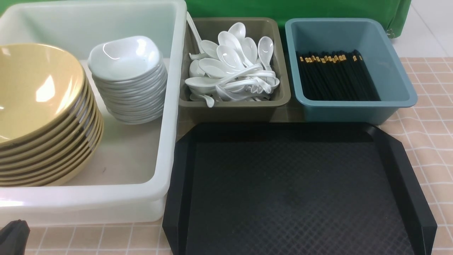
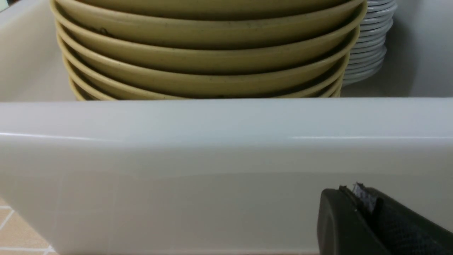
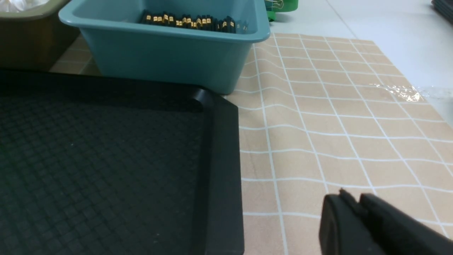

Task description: On brown table put chopsticks spoon bowls plates into blue grey white boxes.

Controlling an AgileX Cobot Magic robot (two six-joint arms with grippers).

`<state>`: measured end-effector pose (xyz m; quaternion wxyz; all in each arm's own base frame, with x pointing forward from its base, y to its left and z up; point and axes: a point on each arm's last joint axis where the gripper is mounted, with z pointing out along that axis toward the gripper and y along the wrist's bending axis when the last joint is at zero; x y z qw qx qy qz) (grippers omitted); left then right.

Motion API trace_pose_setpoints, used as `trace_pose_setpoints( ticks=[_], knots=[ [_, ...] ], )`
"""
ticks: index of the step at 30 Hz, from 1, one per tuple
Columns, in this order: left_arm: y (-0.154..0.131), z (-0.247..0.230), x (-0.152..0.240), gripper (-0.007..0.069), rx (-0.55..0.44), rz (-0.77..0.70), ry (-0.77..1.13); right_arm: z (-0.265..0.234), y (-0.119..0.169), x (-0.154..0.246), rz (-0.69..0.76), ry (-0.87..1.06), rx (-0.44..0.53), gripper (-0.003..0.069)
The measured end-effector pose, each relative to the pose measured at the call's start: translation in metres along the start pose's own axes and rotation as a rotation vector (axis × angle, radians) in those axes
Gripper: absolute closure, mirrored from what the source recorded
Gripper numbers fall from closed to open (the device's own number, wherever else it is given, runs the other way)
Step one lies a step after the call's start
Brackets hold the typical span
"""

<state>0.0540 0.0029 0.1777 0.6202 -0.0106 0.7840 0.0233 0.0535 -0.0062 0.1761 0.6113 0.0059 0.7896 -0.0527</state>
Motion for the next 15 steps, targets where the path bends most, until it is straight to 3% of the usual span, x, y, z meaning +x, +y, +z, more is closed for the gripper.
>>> trace_pose_setpoints(
  ticks=[15],
  knots=[
    [0.0, 0.0, 0.0, 0.0624, 0.0, 0.0, 0.0, 0.0, 0.0, 0.0, 0.0, 0.0, 0.0, 0.0546]
  ],
)
